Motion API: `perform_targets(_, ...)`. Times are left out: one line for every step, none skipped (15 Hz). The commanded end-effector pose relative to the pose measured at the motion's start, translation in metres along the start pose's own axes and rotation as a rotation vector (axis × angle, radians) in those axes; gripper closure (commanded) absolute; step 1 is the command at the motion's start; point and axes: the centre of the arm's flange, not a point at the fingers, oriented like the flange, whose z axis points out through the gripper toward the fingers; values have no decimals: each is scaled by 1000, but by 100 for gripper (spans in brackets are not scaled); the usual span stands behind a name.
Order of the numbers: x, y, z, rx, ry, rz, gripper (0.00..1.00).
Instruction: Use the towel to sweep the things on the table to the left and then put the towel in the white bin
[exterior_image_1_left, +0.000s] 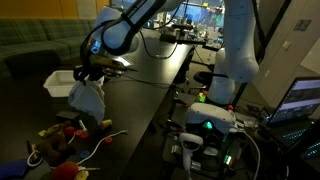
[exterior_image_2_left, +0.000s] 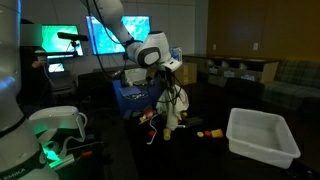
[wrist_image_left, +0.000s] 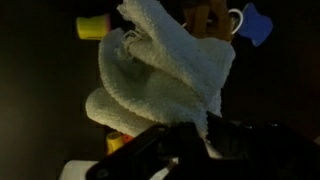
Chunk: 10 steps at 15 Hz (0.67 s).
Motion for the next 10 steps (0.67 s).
perform_targets(11, 81, -33, -49, 73, 102, 91)
perform_targets(18, 102, -33, -76, 88, 133, 90)
perform_targets(25, 125, -32, -107, 101, 162, 91)
perform_targets(33, 146, -34, -138, 107, 189, 91)
perform_targets(37, 164, -27, -171, 122, 209, 91)
perform_targets(41, 179, -24, -204, 124, 226, 91)
perform_targets(43, 194, -12, -241, 131, 237, 91)
perform_targets(45, 206, -7, -275, 131, 242, 91)
perform_targets(46, 215, 2, -312, 133, 240, 91)
perform_targets(46, 221, 14, -352, 138, 238, 91)
